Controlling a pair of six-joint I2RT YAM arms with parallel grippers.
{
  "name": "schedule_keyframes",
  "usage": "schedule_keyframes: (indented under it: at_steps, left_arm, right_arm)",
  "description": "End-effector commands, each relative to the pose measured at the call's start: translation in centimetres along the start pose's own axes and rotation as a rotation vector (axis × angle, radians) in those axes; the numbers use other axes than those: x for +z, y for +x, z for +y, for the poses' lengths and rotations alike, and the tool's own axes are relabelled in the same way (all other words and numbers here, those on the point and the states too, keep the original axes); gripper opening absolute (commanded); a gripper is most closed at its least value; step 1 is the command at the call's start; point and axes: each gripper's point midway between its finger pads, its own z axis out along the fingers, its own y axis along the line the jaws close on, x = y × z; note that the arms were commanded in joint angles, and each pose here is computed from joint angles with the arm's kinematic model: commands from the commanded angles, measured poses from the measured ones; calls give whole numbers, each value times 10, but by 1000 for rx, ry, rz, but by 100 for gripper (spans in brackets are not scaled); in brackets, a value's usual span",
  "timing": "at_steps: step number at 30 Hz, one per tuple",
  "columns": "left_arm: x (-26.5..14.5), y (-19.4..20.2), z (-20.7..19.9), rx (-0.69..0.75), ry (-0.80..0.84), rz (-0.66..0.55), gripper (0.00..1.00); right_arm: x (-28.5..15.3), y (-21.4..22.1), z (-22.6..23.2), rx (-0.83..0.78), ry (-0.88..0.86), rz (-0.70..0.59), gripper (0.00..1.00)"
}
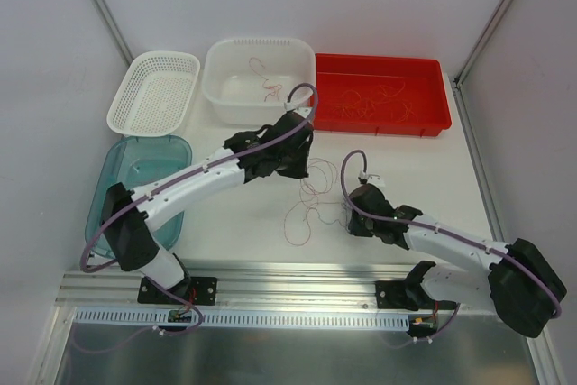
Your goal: Untangle the cables
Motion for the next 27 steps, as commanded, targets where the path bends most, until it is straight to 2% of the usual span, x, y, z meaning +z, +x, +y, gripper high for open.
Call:
schedule_keyframes:
  at_steps: [1,4,10,14,18,24,27]
  left_arm:
    - [-34,-14,20,53,-49,-54,1]
    - [-58,-26,37,36,-74,-92,1]
    - [-109,-48,96,-15,-178,-189,0]
    - [-150,-61,160,-109,-318,-271,0]
    - [-183,-63,204,-149,-456,-322,0]
    - [-205,-50,248,-185,-619,-313,0]
    - [-196,-45,238,-203,-543,-291,0]
  right_arm:
    - [4,-4,-4,57,25,-12,13]
    - [3,-4,-11,78,46,-8,1]
    - [-11,-14,-28,106,82,-36,1]
    - [-29,-27,-50,145,134,-76,1]
    - [-51,-44,-66,183,148,-125,1]
    - [-93,-77,-77,213,141,-218,1]
    - [-105,-88,-72,192,114,-234,1]
